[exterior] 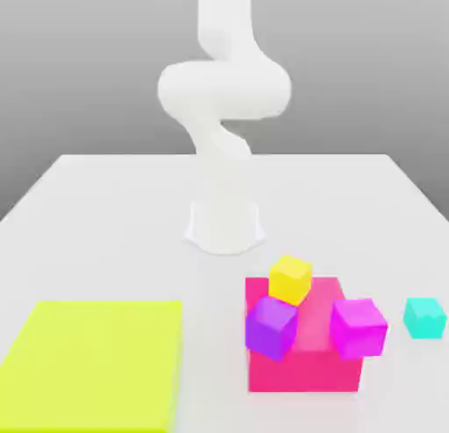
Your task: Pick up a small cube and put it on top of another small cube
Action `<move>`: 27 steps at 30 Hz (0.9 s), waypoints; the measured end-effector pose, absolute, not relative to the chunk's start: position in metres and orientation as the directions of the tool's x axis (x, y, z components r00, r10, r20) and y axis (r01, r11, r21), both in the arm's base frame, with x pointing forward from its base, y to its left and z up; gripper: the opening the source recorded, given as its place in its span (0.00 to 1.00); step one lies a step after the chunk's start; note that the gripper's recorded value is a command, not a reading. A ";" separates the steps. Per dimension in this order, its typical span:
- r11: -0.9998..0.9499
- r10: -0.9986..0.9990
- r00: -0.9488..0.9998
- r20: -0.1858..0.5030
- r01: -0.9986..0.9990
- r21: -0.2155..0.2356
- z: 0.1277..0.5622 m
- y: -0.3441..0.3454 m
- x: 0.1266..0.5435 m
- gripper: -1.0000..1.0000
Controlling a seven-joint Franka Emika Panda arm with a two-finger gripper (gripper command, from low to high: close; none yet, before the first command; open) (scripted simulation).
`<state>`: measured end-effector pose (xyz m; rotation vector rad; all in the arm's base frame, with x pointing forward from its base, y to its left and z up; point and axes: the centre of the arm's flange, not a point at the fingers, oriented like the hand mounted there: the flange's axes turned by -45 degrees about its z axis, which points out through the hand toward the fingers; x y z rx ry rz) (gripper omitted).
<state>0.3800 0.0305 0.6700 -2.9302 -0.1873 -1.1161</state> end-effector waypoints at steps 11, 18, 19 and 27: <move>-0.733 0.667 0.654 0.358 0.662 0.157 0.460 0.195 0.434 0.50; -0.384 0.918 0.364 0.157 0.916 0.117 0.320 0.293 0.382 0.50; -0.322 0.942 0.308 0.131 0.941 0.104 0.301 0.305 0.369 0.50; -0.024 1.000 0.024 0.003 1.000 0.002 0.168 0.337 0.299 0.50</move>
